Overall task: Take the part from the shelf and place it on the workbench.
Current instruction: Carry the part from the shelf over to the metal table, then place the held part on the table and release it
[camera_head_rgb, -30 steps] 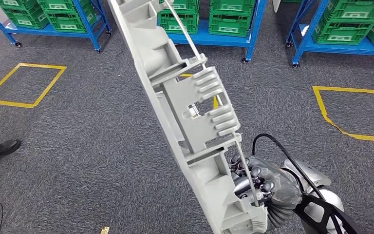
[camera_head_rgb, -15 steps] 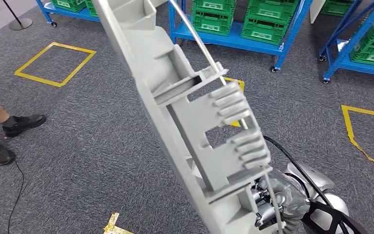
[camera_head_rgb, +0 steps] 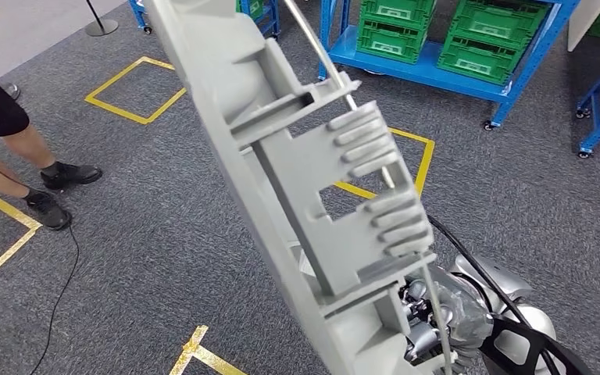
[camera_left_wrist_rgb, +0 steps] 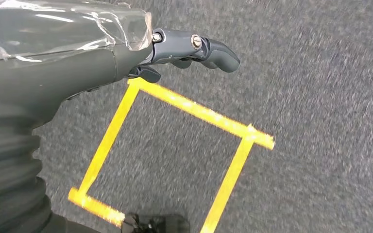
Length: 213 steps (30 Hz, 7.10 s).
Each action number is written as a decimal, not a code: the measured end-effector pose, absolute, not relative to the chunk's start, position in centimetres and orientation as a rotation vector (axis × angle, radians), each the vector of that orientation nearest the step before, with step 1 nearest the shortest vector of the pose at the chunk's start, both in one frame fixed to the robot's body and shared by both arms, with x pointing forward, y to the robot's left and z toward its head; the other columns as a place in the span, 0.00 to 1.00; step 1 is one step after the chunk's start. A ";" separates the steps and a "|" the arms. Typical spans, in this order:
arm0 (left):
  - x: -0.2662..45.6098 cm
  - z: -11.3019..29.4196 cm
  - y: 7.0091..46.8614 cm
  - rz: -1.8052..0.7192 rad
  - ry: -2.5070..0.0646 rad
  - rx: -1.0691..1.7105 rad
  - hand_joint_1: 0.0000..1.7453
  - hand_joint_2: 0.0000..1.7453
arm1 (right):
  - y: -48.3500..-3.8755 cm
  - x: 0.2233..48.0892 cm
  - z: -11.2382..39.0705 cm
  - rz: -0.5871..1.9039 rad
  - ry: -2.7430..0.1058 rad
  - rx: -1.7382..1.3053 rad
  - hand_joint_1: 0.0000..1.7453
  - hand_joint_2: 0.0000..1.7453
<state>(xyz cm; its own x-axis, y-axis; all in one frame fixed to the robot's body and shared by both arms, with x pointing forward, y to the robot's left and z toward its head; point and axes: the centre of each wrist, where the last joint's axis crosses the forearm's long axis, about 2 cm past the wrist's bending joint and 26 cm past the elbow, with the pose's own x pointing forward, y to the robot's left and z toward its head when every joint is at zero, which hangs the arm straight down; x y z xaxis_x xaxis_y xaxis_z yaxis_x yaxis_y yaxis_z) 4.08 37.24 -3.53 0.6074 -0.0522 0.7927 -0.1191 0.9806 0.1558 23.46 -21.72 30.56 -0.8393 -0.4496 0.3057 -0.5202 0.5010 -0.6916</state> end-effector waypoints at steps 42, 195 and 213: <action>3.8 -4.2 37.5 0.080 -0.944 0.142 0.00 1.00 | -21.2 23.7 30.7 1.289 -2.631 0.886 0.98 1.00; 3.7 -4.6 39.1 0.037 -0.919 0.127 0.00 1.00 | -22.2 24.2 30.7 1.082 -2.667 1.118 0.98 1.00; 2.1 -4.8 38.8 0.163 -0.835 0.072 0.00 1.00 | -21.9 24.3 30.5 1.085 -2.653 1.128 0.98 1.00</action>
